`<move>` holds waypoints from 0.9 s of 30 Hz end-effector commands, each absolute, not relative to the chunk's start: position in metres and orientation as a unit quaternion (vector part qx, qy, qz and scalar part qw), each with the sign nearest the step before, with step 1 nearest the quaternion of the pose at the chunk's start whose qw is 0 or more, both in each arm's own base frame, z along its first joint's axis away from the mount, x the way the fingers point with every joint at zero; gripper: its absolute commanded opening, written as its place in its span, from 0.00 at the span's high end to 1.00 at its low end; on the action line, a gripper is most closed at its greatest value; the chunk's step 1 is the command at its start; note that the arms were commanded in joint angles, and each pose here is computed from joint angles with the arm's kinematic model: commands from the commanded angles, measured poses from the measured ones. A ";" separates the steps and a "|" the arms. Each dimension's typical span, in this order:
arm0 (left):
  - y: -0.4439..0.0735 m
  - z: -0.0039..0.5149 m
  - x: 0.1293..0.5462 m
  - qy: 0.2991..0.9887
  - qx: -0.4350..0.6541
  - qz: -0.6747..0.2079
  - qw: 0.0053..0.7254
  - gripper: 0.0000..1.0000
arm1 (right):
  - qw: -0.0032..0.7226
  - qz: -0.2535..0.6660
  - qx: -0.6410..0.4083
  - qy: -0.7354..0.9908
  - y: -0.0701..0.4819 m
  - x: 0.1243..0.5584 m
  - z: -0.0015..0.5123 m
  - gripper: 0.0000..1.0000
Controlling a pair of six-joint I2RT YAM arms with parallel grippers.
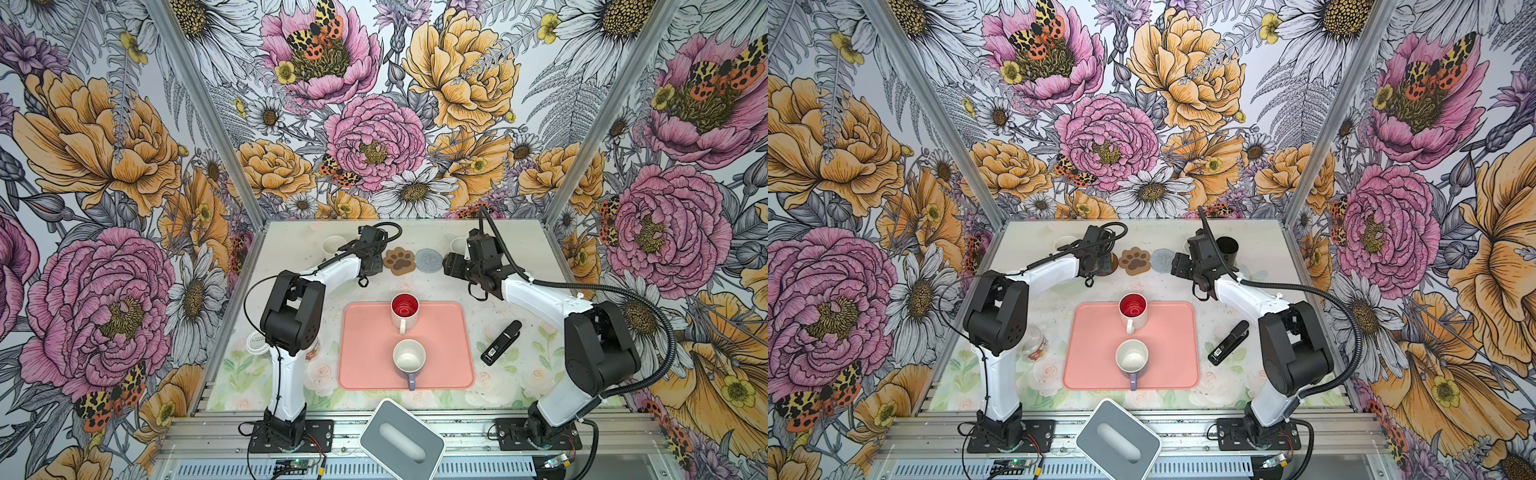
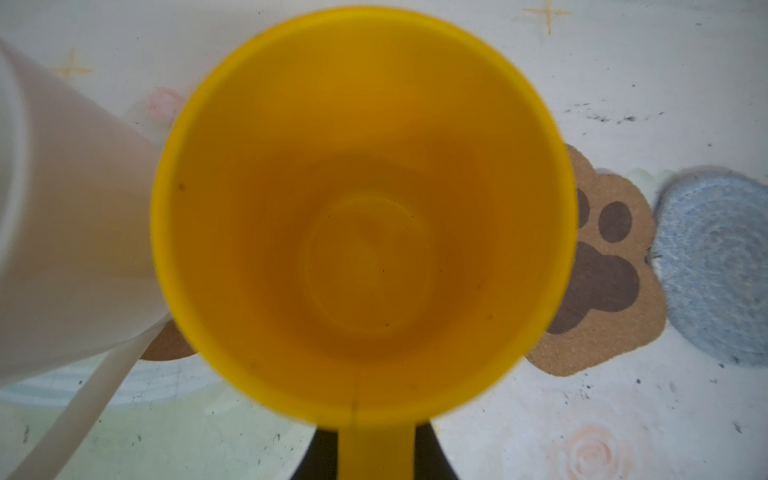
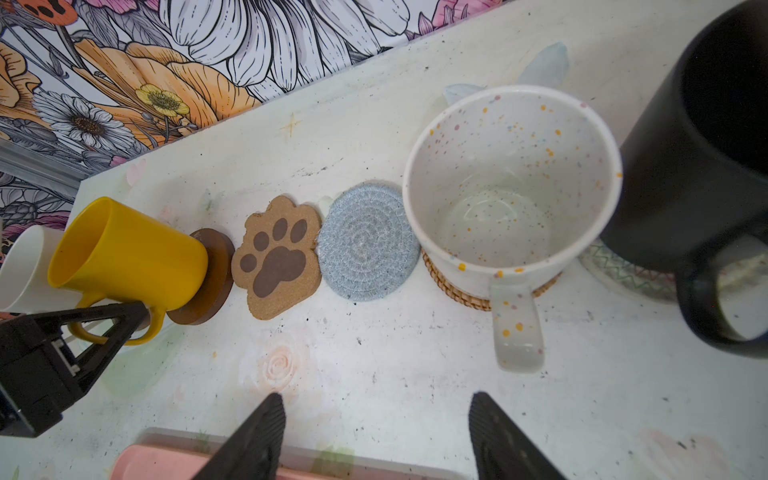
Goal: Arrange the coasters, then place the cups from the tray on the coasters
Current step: 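Lower the yellow mug onto the brown coaster beside the white mug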
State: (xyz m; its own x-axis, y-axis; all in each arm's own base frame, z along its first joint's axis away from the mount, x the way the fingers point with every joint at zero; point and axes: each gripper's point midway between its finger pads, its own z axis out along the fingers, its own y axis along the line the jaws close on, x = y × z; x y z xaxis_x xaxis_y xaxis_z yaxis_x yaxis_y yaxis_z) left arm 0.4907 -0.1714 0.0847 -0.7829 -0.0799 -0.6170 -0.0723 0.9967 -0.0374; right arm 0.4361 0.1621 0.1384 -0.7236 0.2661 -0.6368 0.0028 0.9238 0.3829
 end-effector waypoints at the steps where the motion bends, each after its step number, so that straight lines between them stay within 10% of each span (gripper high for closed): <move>1: -0.180 0.101 0.506 0.932 -0.048 -0.031 0.359 1.00 | 0.372 0.187 0.076 0.906 0.164 0.443 0.144 0.28; 27: -0.182 0.080 0.487 0.942 -0.048 -0.037 0.331 0.83 | 0.371 0.189 0.075 0.906 0.164 0.442 0.144 0.28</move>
